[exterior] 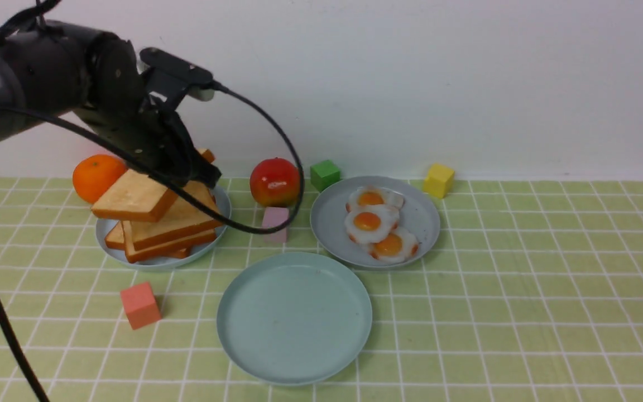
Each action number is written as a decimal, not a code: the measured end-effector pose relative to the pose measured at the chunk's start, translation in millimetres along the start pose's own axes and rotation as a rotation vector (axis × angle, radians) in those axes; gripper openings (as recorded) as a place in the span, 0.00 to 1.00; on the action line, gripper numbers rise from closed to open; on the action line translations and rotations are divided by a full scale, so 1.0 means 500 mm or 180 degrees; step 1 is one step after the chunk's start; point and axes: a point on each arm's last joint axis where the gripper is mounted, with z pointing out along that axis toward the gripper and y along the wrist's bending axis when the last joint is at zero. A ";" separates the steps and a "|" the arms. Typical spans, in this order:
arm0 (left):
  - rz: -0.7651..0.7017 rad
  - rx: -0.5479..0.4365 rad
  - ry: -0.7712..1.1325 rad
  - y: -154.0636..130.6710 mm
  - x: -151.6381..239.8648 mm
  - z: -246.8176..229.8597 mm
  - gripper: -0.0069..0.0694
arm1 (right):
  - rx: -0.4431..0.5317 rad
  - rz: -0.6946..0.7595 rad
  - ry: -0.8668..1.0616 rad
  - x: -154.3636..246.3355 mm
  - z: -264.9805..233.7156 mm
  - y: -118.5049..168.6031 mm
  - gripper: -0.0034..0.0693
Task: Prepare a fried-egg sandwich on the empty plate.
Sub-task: Use the left arm to put a slice of bread into the empty plate in the middle, then use the right arm to grab a fried egg, then use the right arm to place the fried egg on the slice of bread in the middle, then use the left arm to grab a slice of bread
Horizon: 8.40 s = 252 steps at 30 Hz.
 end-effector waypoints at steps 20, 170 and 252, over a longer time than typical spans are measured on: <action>0.1080 0.0626 0.0234 -0.298 0.092 0.079 0.13 | -0.0020 -0.0023 0.0106 0.006 0.000 0.001 0.10; -0.0645 0.1124 -0.2426 -0.174 0.455 -0.416 0.07 | -0.0575 0.1356 0.0830 -0.356 0.722 -0.179 0.14; -0.1064 0.1139 -0.1266 -0.197 0.459 -0.344 0.11 | -0.0356 0.0198 0.1297 -0.237 0.406 -0.042 0.06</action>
